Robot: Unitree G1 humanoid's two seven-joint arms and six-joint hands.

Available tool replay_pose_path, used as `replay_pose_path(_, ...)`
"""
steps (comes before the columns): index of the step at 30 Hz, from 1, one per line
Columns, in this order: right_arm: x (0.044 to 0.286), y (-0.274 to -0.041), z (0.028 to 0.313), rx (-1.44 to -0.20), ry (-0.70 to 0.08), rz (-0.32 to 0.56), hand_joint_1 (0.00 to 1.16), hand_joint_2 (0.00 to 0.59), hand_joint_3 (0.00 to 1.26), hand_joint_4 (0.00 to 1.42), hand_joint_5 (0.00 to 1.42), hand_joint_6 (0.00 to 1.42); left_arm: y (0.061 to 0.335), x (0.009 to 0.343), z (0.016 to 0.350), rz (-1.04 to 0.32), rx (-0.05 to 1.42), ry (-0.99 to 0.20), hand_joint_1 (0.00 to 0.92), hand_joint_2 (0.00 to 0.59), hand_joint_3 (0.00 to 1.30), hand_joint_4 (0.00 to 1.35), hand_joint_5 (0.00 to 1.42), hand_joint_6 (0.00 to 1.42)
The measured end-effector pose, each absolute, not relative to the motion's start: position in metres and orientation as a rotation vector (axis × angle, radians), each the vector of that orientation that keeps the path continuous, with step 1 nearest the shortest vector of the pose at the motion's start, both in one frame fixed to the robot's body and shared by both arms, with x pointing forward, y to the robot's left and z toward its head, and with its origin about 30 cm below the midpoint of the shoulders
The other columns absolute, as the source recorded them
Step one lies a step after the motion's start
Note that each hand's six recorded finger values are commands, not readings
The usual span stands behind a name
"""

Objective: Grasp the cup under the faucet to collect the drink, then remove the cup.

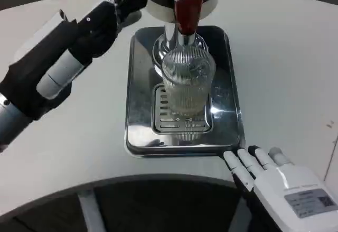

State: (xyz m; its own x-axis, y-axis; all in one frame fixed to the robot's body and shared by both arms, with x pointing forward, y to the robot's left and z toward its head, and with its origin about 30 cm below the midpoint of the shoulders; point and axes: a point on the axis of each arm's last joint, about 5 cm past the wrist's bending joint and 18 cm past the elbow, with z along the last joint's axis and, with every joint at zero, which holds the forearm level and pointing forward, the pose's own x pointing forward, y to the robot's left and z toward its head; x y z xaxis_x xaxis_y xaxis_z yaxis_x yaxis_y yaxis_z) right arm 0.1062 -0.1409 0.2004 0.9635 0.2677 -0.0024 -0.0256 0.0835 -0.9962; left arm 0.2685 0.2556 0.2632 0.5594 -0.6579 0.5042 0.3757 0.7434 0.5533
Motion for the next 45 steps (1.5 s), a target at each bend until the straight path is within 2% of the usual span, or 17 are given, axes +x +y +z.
replay_pose_path(21, 0.104, -0.138, 0.199, -1.465, -0.181, 0.216, 0.90, 0.299, 0.00, 0.00, 0.00, 0.00, 0.251, 0.294, 0.296, -0.817, 0.348, -0.707, 0.000, 0.093, 0.00, 0.00, 0.01, 0.02)
replay_pose_path(45, 0.106, -0.138, 0.201, -1.462, -0.186, 0.199, 0.90, 0.299, 0.00, 0.00, 0.00, 0.00, 0.236, 0.329, 0.307, -0.893, 0.301, -0.690, 0.000, 0.088, 0.00, 0.00, 0.03, 0.02)
